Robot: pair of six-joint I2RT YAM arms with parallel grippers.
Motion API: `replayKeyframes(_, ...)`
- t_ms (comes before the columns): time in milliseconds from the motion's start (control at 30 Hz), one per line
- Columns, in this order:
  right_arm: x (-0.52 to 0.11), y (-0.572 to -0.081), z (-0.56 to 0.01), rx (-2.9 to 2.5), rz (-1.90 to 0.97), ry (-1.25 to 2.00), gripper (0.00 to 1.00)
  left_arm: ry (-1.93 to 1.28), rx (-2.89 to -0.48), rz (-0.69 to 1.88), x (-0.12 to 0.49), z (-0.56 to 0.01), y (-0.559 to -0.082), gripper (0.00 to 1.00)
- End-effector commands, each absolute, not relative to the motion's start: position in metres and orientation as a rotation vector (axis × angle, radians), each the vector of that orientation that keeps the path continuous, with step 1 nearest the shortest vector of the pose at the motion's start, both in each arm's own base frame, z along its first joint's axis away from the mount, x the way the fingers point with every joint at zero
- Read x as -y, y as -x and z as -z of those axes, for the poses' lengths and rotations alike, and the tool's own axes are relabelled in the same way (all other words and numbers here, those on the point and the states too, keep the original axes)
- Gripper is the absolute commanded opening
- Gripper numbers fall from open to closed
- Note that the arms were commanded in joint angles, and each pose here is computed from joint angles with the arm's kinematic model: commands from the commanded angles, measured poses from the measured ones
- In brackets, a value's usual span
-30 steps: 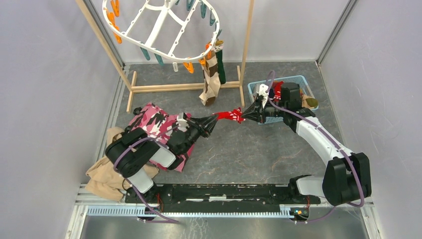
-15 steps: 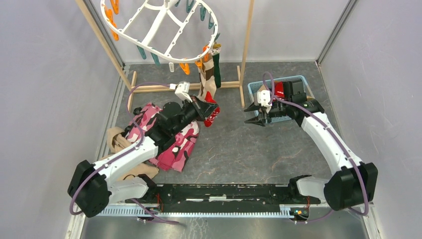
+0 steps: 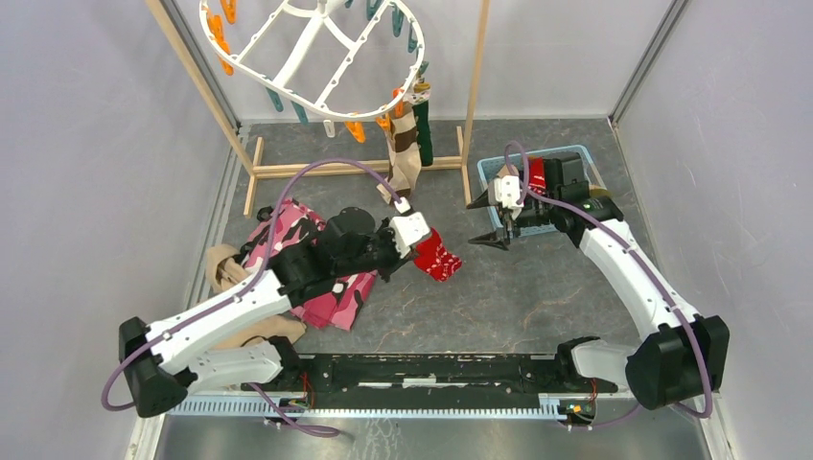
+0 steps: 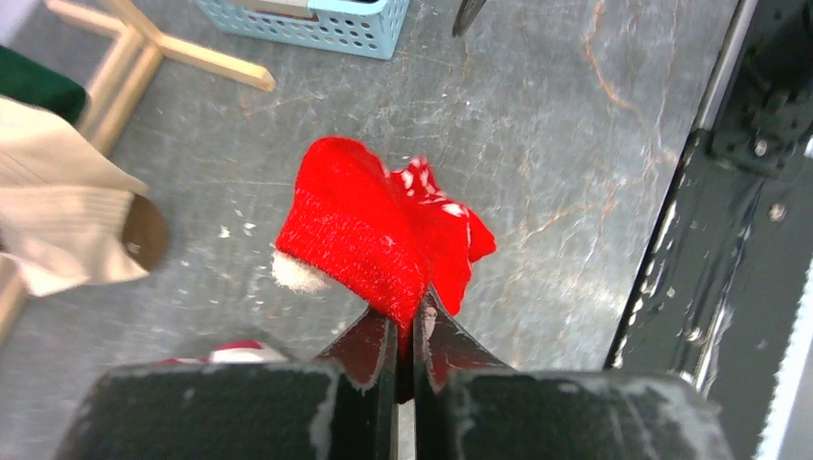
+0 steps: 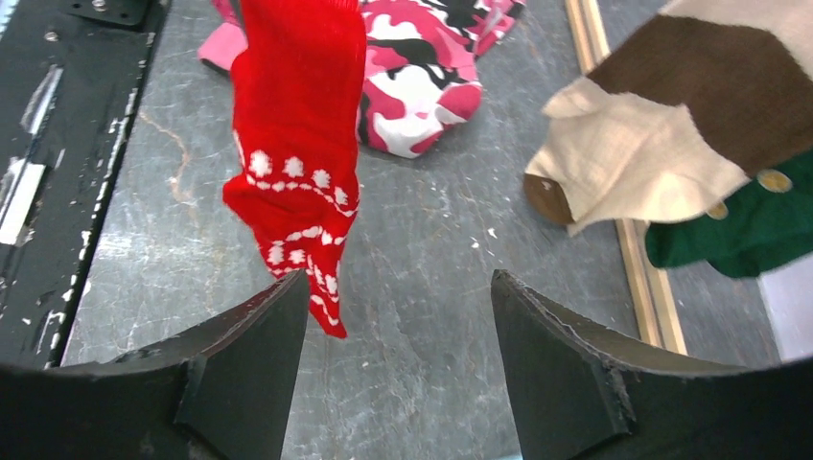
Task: Clip the socks to the hanger
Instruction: Pick up the sock from the bin.
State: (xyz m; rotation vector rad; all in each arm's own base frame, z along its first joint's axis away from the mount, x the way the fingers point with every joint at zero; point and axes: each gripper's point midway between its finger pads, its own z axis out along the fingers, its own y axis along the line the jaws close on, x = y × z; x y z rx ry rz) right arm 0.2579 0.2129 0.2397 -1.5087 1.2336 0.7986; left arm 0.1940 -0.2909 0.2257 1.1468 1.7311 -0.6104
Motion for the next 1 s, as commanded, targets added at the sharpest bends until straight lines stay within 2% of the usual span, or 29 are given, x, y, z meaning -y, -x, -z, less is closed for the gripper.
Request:
replayKeyframes(0,-0.230,-0.232,-0.237,-1.112,-0.897,1.596,0.76,-1.441,-1.475,0.503,0.280,-0.253,-0.176,0.02)
replayKeyframes(467,-0.277,-0.195,-0.227,-1.060,-1.054,1.687,0.76,-1.587,-1.410,0.480,0.295,-0.253,-0.172,0.02)
replayKeyframes(800,-0.281,-0.178,-0.240,-1.021,-1.186,1.669,0.67,-1.555,-1.470,0.411,0.292,-0.247,-0.184,0.02)
replayKeyframes(967,-0.283,-0.173,-0.245,-1.008,-1.240,1.653,0.58,-1.546,-1.519,0.397,0.292,-0.237,-0.188,0.02)
